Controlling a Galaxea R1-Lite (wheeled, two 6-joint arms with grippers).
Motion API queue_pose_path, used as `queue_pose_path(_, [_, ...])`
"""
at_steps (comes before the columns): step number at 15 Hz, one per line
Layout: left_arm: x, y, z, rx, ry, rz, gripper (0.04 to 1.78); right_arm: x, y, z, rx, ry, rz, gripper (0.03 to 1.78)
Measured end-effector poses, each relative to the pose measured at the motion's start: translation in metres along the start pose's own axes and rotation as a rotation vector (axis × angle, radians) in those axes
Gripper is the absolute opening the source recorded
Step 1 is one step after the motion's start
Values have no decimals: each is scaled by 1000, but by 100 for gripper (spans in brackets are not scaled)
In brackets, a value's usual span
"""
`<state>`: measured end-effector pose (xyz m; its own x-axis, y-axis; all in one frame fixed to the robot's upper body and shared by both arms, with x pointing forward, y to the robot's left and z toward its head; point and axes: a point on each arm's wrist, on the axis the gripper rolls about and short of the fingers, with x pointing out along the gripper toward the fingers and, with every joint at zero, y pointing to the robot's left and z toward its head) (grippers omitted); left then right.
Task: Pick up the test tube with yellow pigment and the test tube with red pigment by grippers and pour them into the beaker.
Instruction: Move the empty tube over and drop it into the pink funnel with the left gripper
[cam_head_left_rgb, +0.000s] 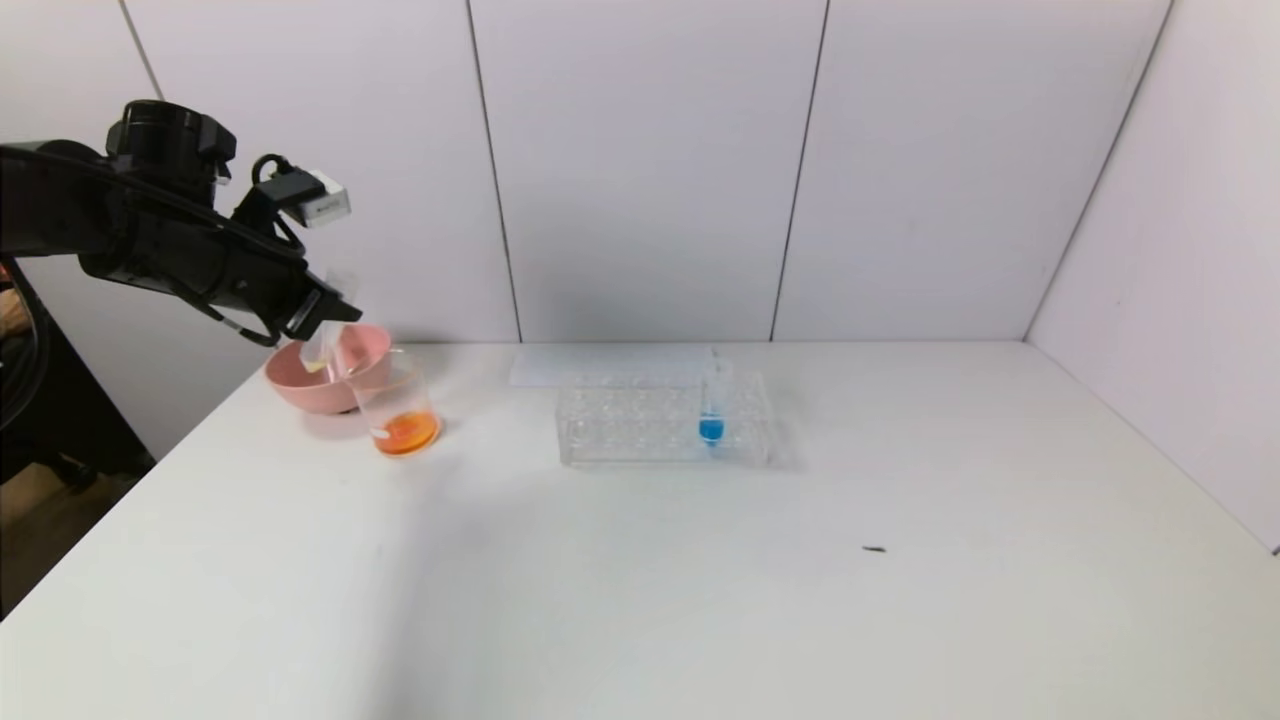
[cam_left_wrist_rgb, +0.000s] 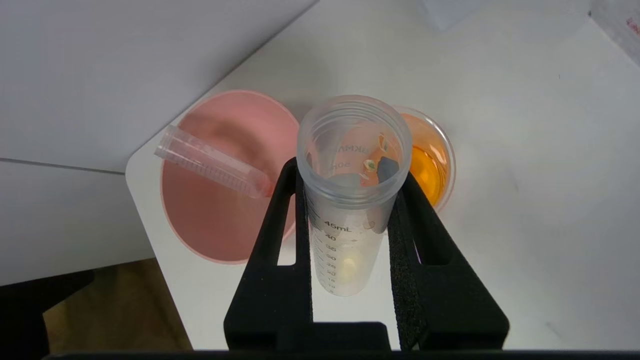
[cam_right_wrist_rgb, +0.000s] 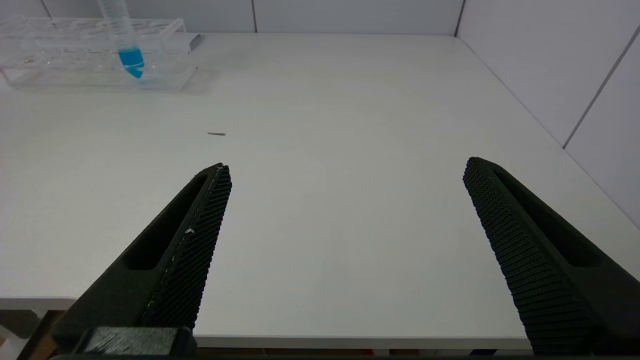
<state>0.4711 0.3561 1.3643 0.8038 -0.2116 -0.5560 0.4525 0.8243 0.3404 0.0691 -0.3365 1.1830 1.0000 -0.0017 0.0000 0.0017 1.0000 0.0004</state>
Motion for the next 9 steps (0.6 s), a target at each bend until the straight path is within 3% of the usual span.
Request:
queue_pose_path(4, [-4,9,7,-200,-131,94,45,0,0,0,0,0,0,170])
queue_pose_path(9, [-1,13,2,-343,-216,129,45,0,0,0,0,0,0,170])
